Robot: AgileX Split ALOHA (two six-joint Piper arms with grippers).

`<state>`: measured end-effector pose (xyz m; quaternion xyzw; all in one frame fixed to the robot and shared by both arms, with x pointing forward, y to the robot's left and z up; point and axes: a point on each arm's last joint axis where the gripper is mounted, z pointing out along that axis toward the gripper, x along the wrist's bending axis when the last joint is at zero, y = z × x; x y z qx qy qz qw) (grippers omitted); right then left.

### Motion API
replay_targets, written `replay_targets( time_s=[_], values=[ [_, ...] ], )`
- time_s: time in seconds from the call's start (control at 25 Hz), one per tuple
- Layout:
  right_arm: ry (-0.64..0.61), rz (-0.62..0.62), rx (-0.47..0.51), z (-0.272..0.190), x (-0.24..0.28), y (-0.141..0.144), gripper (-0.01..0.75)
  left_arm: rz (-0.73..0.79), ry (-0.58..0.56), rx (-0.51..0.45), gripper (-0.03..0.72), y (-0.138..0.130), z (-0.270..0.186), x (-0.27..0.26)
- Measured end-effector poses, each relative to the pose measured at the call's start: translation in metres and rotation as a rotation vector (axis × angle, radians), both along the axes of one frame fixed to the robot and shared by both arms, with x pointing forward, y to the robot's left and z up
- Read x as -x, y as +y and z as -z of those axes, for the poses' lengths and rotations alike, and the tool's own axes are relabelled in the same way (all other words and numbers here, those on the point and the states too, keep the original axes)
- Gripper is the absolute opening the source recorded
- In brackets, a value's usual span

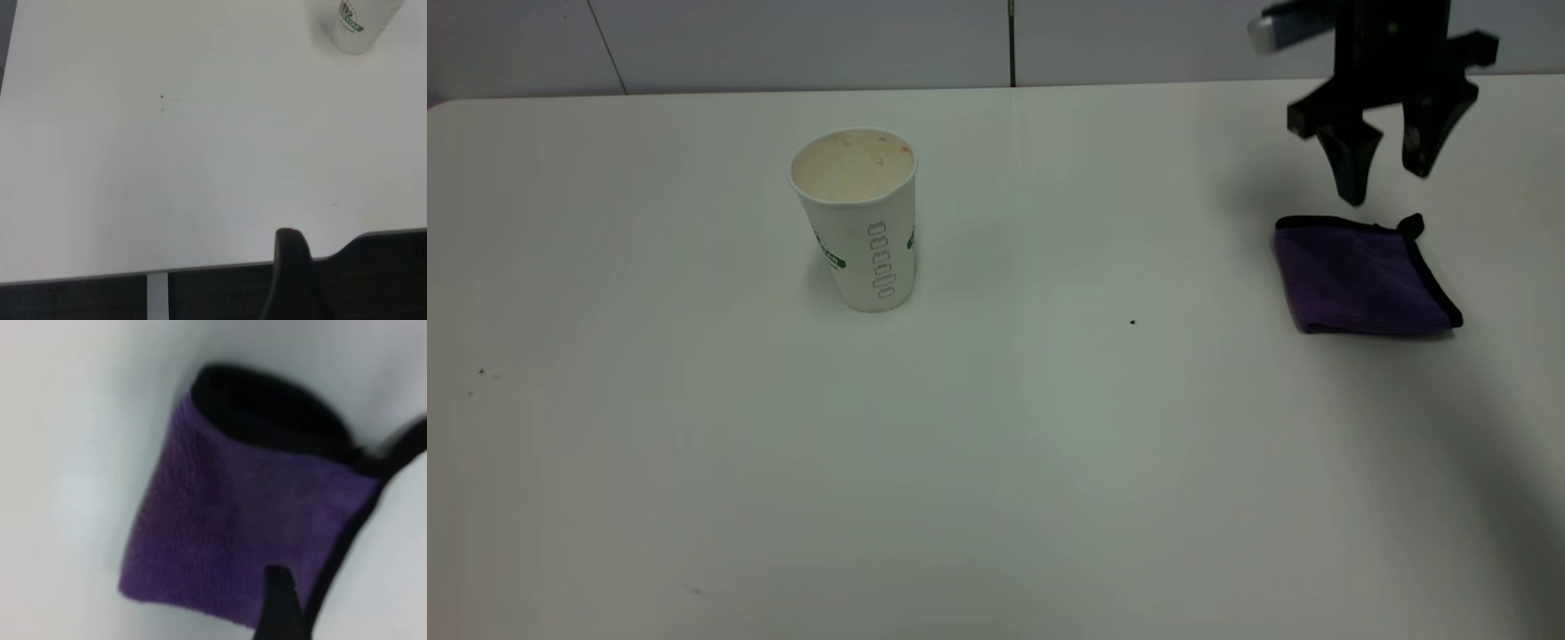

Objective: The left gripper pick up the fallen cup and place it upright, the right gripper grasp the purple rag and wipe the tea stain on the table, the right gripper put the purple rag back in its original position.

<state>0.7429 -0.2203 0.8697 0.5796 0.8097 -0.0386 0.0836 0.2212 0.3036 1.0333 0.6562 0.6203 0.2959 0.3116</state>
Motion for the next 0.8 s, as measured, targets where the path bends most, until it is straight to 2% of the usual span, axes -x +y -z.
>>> replay_targets(
  time_s=[0.12, 0.28, 0.44, 0.68, 0.8],
  values=[
    [-0.093, -0.001, -0.056, -0.054, 0.002, 0.009, 0.54, 0.0, 0.0, 0.0, 0.53, 0.0, 0.0, 0.0],
    [-0.186, 0.013, -0.196, -0.12, 0.014, 0.021, 0.53, 0.0, 0.0, 0.0, 0.53, 0.0, 0.0, 0.0],
    [-0.27, -0.031, -0.301, -0.176, 0.031, 0.035, 0.53, 0.0, 0.0, 0.0, 0.53, 0.0, 0.0, 0.0],
    [-0.325, -0.089, -0.333, -0.233, 0.077, 0.04, 0.528, 0.0, 0.0, 0.0, 0.53, 0.0, 0.0, 0.0],
    [-0.293, -0.108, -0.318, -0.244, 0.112, 0.031, 0.524, 0.0, 0.0, 0.0, 0.53, 0.0, 0.0, 0.0]
  ],
)
